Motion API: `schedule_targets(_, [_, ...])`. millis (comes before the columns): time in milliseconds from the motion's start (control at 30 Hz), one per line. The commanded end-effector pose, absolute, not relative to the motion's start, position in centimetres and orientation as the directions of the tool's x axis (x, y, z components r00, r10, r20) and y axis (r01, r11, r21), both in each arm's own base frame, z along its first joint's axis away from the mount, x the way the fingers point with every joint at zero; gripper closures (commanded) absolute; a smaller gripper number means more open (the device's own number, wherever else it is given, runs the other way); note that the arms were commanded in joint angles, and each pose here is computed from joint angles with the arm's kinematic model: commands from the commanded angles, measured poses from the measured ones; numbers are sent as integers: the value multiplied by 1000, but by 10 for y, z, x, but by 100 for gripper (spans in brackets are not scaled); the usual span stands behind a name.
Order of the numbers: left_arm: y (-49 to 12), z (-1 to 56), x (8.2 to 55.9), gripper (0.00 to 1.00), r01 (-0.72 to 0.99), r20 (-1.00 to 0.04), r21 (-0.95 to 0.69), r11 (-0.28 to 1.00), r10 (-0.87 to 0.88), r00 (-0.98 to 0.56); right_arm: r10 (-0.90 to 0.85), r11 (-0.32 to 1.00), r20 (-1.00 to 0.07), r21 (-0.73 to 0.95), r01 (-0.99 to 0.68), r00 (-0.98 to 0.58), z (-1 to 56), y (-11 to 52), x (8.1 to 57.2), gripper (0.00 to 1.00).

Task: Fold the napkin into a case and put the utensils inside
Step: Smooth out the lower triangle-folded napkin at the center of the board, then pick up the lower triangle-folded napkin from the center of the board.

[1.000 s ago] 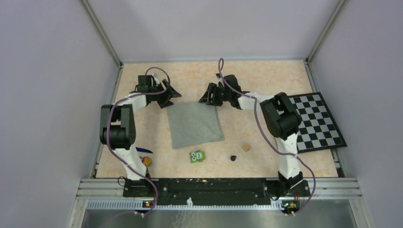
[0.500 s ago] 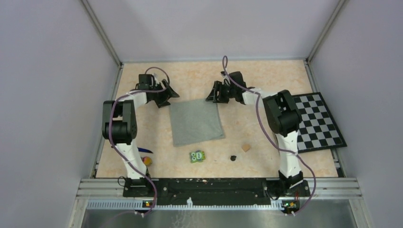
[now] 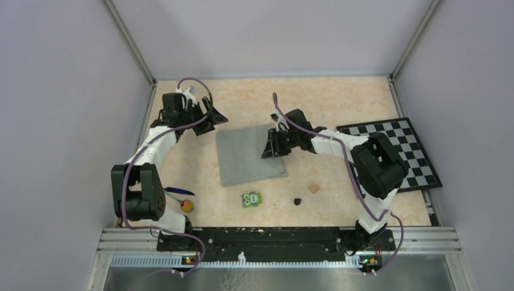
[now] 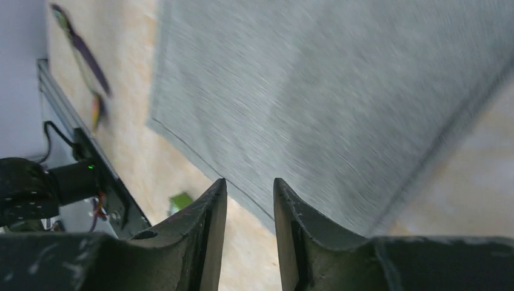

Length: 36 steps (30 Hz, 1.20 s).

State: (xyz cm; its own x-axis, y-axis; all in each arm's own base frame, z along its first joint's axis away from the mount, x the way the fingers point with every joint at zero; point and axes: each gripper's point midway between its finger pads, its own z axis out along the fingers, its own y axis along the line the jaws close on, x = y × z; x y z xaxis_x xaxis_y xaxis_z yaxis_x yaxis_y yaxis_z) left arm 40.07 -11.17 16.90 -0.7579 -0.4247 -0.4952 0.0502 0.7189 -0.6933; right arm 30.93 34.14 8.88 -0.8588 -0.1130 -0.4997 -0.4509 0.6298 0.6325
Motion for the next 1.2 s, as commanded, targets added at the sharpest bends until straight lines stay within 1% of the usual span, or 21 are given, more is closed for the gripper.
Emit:
schedule_targets(0, [-127, 160, 356, 15, 107, -445, -731, 674, -353, -823, -104, 702, -443, 602, -381, -891, 52, 311, 301, 68])
schedule_targets(100, [-142, 158, 331, 14, 138, -430, -747, 651, -315, -846, -87, 777, -442, 531, -338, -893, 30, 284, 309, 68])
schedule_targets(200, [-146, 168, 317, 14, 161, -441, -754, 637, -309, -843, -63, 888, -444, 384, -254, -894, 6, 246, 328, 69])
schedule_targets(300, [-151, 182, 307, 14, 195, -460, -759, 621, -301, -835, -47, 948, -467, 258, -187, -883, -1, 216, 352, 69])
schedule_targets(400, [-149, 191, 302, 14, 209, -487, -745, 633, -303, -819, -68, 981, -524, 121, -153, -849, 14, 196, 382, 69])
schedule_targets(533, [-144, 193, 302, 14, 214, -516, -719, 661, -302, -802, -139, 972, -615, 66, -226, -776, 63, 207, 398, 63])
schedule_targets(567, [-143, 192, 303, 14, 210, -519, -714, 668, -303, -799, -175, 968, -643, 26, -250, -745, 79, 212, 399, 58])
schedule_targets(633, [-140, 188, 305, 15, 191, -521, -705, 684, -315, -794, -288, 948, -682, -104, -301, -672, 107, 221, 395, 33])
schedule_targets(667, [-137, 186, 306, 15, 179, -523, -700, 692, -325, -788, -344, 933, -684, -169, -318, -644, 117, 225, 390, 27])
schedule_targets(700, [-134, 184, 308, 15, 161, -528, -692, 704, -340, -779, -391, 913, -672, -200, -354, -629, 123, 232, 381, 22])
schedule_targets(767, [-120, 175, 313, 14, 71, -518, -669, 740, -395, -759, -471, 863, -645, -194, -467, -602, 125, 255, 357, 20])
schedule_targets(833, [-103, 167, 317, 14, -27, -499, -650, 760, -452, -740, -559, 770, -605, -124, -626, -567, 118, 287, 320, 20])
schedule_targets(900, [-86, 161, 320, 13, -117, -470, -646, 755, -513, -718, -656, 650, -555, -69, -757, -512, 105, 319, 279, 22])
schedule_targets(933, [-81, 158, 322, 13, -147, -453, -652, 744, -537, -712, -695, 605, -526, -57, -794, -491, 101, 328, 265, 24])
schedule_targets(1000, [-74, 153, 323, 13, -182, -430, -660, 728, -566, -704, -732, 567, -470, -20, -824, -492, 90, 342, 247, 30])
schedule_targets(1067, [-70, 151, 323, 13, -194, -411, -674, 713, -580, -703, -742, 543, -445, 40, -839, -501, 86, 357, 237, 38])
schedule_targets(1133, [-65, 150, 323, 13, -194, -405, -681, 706, -584, -704, -759, 536, -416, 39, -843, -501, 78, 362, 234, 38])
schedule_targets(1167, [-64, 150, 322, 13, -191, -407, -681, 707, -582, -704, -749, 555, -405, 49, -830, -524, 76, 364, 233, 37])
